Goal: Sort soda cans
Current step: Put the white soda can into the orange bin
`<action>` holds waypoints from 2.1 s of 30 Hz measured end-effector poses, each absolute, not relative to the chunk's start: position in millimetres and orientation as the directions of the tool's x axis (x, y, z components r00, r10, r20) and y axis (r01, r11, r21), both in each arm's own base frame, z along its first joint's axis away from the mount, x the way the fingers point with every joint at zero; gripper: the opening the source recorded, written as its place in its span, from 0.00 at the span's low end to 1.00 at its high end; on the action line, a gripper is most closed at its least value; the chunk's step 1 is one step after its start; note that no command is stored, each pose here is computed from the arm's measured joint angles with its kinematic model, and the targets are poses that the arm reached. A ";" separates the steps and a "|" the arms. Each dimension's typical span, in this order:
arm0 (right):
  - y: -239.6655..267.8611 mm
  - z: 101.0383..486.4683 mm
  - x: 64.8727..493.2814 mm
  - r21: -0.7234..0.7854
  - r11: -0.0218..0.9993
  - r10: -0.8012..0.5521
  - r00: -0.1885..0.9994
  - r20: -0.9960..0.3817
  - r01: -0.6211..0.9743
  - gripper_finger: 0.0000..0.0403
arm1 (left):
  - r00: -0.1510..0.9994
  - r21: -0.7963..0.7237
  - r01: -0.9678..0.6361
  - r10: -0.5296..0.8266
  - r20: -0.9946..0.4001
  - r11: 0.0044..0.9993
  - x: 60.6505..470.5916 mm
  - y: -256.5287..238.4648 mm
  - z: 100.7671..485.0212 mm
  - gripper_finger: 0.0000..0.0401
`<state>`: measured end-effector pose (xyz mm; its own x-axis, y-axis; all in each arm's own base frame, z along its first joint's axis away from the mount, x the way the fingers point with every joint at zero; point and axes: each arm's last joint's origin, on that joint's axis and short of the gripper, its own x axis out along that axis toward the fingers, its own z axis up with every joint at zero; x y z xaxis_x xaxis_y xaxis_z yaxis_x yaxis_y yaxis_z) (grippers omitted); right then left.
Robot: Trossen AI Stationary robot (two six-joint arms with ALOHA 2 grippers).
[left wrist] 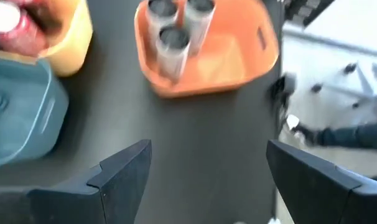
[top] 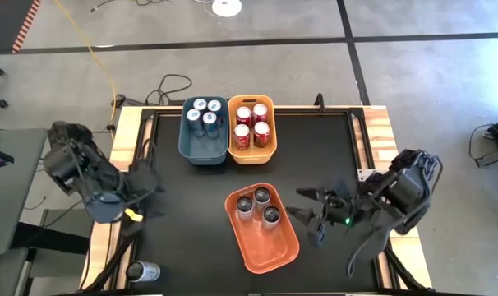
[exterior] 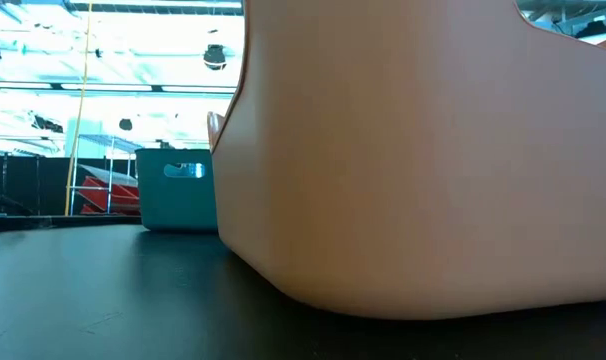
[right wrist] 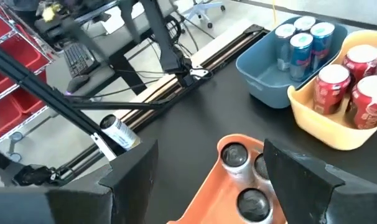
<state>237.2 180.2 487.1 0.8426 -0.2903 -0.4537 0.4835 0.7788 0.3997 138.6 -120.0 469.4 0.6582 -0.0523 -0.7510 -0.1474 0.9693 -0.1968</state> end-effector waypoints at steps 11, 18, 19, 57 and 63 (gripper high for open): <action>209.5 460.3 261.3 0.429 0.740 -0.298 0.824 -0.482 0.518 0.76 | 0.451 -0.356 -0.158 -0.253 -0.856 0.921 85.7 -109.7 372.0 0.77; 209.6 454.5 271.7 0.431 0.724 -0.317 0.815 -0.485 0.538 0.76 | 0.206 -0.416 -0.208 -0.376 -0.903 0.885 80.0 -151.7 325.3 0.77; 209.2 453.7 272.5 0.426 0.725 -0.321 0.812 -0.487 0.541 0.76 | 0.175 -0.413 -0.229 -0.380 -0.908 0.882 79.5 -156.4 322.5 0.77; 185.1 448.4 283.8 0.269 0.777 -0.357 0.749 -0.558 0.570 0.76 | 0.167 -0.417 -0.342 -0.382 -0.909 0.842 93.5 -232.5 306.1 0.78; 184.4 448.4 284.2 0.267 0.776 -0.358 0.748 -0.558 0.571 0.76 | 0.169 -0.405 -0.337 -0.368 -0.914 0.850 93.3 -231.4 305.5 0.78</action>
<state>284.2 184.4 448.4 0.7482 -0.3585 -0.5583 0.5712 0.7761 0.2673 93.3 -231.4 305.5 0.1693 -0.3680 -0.9143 -0.3373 0.8500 -0.4046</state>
